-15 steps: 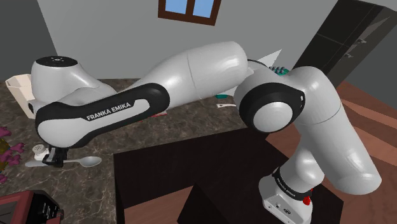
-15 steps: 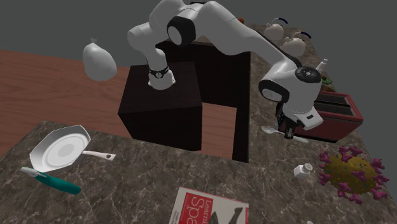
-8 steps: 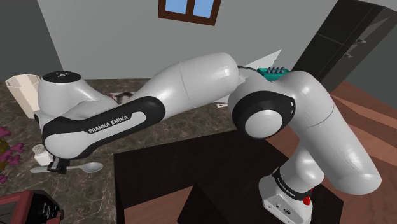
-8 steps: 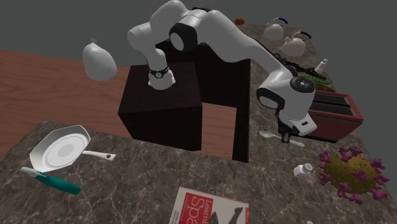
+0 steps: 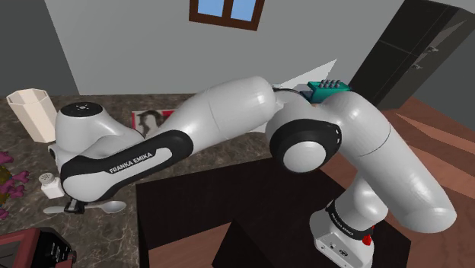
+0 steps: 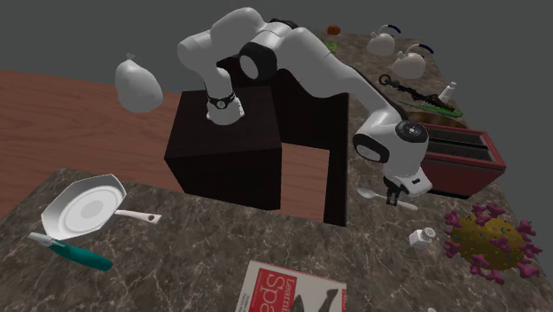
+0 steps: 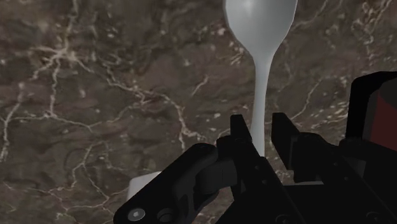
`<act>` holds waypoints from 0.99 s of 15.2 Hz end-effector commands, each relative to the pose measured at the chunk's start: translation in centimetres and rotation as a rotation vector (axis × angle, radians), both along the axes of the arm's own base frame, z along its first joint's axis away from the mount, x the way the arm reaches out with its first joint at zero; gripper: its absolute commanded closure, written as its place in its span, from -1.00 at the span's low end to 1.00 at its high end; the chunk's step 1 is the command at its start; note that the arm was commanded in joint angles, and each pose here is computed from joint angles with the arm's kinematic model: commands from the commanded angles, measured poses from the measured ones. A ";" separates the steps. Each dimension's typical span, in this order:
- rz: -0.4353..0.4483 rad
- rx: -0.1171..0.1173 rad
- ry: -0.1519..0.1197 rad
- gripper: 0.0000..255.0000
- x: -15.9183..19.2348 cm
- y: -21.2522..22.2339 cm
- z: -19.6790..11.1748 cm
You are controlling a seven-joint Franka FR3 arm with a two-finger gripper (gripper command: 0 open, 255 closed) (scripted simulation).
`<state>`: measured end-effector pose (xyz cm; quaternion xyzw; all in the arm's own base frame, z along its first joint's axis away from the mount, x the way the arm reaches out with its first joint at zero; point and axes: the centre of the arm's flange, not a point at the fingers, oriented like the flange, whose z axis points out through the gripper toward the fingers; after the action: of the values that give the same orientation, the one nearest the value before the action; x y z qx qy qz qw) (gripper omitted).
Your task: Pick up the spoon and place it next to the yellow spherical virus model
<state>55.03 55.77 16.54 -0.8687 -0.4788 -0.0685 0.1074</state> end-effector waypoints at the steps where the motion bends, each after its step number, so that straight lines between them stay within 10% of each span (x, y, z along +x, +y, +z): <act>1: 0.000 0.000 0.000 1.00 0.0 0.1 -1.1; 15: 0.000 0.000 0.000 1.00 0.0 0.1 -4.2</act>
<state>55.07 55.83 12.39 -0.8687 -0.4787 -0.0685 0.1074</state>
